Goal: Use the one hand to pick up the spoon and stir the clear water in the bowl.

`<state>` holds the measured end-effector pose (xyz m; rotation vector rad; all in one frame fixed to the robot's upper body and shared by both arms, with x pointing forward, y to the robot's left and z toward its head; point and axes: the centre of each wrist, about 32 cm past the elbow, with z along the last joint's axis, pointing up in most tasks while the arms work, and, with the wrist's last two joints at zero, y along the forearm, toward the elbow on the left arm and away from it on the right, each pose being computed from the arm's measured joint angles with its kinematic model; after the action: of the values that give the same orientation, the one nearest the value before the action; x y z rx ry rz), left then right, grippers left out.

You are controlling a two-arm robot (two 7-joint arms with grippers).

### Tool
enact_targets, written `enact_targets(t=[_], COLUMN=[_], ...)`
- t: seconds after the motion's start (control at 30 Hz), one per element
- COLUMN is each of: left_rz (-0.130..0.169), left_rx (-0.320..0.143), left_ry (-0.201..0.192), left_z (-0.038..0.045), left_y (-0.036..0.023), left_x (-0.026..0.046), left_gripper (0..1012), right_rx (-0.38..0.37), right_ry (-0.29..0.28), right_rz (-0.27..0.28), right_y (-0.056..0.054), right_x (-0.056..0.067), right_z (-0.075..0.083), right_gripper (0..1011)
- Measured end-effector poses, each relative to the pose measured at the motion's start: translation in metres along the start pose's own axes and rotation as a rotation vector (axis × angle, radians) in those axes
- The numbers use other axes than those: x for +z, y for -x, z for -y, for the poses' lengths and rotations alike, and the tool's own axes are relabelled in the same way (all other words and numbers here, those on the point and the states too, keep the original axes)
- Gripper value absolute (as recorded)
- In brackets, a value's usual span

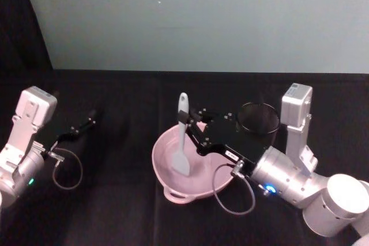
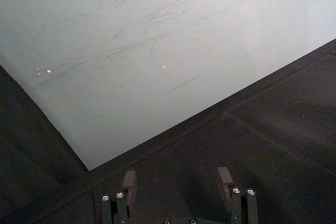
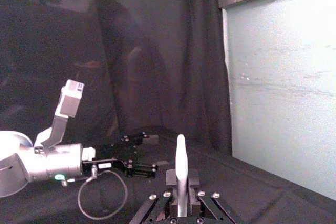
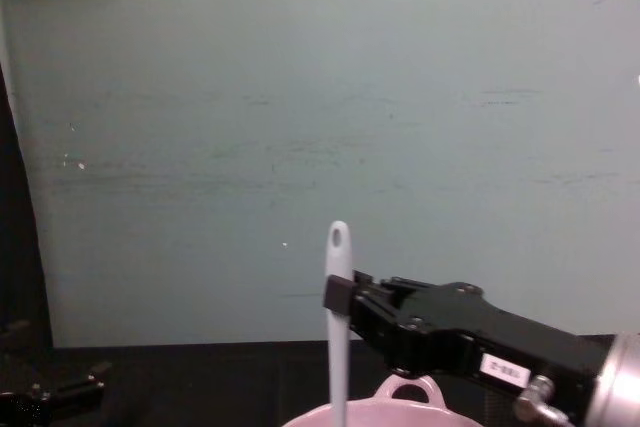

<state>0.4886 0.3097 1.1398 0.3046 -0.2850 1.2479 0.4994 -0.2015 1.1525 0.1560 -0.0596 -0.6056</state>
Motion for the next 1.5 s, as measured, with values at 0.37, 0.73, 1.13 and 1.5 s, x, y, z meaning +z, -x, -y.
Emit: enact_targets(t=[0.37, 0.73, 1.13, 1.5], left_rz=[0.000, 0.000, 0.000, 0.000], left_rx=[0.000, 0.000, 0.000, 0.000], left_ry=[0.000, 0.000, 0.000, 0.000], left_z=[0.0000, 0.0000, 0.0000, 0.0000], left_y=[0.0000, 0.0000, 0.0000, 0.0000], left_x=[0.0000, 0.0000, 0.0000, 0.0000], left_gripper=[1005, 1005, 1005, 1005], right_rx=[0.003, -0.067, -0.143, -0.176], right_ry=[-0.016, -0.042, -0.041, -0.018], right_rz=[-0.002, 0.023, 0.059, 0.066], right_y=[-0.005, -0.019, -0.033, -0.038], right_x=[-0.008, -0.015, -0.012, -0.010], right_z=[-0.022, -0.031, -0.021, -0.005], right_gripper=[124, 124, 124, 124])
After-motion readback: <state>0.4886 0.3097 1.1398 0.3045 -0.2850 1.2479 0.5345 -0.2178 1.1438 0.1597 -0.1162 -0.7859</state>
